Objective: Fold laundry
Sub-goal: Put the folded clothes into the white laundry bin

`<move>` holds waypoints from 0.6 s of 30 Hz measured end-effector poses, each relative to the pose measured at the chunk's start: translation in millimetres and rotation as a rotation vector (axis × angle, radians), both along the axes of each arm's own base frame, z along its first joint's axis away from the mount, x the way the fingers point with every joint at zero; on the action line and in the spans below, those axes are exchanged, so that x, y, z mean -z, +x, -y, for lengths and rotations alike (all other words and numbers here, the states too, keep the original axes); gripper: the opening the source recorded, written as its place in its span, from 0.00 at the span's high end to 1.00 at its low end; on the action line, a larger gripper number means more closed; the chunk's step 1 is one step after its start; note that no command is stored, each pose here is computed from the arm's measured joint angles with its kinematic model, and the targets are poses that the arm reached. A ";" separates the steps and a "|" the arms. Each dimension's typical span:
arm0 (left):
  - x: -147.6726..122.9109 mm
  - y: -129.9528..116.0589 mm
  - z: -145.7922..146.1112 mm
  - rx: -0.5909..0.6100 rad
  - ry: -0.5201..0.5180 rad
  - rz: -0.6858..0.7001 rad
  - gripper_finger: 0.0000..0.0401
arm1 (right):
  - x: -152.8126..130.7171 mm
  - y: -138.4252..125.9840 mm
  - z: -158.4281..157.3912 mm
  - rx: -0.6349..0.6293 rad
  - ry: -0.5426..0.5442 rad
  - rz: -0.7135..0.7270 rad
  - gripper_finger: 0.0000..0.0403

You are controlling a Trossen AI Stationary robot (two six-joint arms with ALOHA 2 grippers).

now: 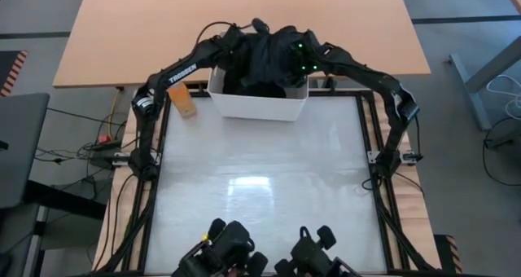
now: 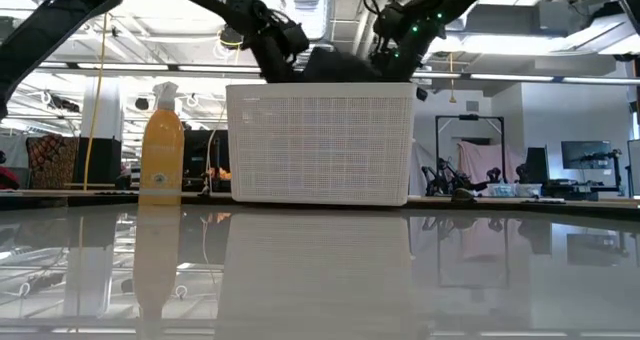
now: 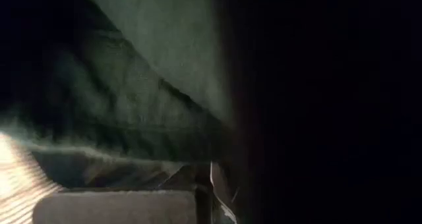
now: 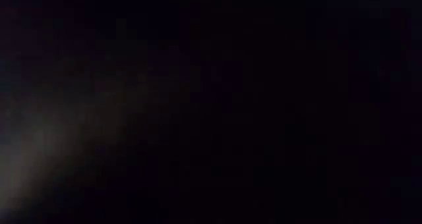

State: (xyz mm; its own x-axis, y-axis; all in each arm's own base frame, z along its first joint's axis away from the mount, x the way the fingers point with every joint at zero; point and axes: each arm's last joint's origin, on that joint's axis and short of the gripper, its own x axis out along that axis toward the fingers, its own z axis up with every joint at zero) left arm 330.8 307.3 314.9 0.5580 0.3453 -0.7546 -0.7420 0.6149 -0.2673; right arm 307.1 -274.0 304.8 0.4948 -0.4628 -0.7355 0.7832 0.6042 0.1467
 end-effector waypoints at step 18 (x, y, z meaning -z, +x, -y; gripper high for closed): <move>-80.1 -32.9 23.9 -0.078 0.314 -0.415 0.88 | 3.0 -5.2 -2.0 0.023 -0.086 -0.161 0.82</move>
State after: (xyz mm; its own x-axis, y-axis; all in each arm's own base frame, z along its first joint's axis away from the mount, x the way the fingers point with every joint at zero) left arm 297.9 283.4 395.1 0.1976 0.6188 -0.7603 -0.7931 0.5567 0.2469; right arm 302.0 -272.0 301.8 0.3626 -0.5373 -0.7614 0.8060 0.5910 -0.0332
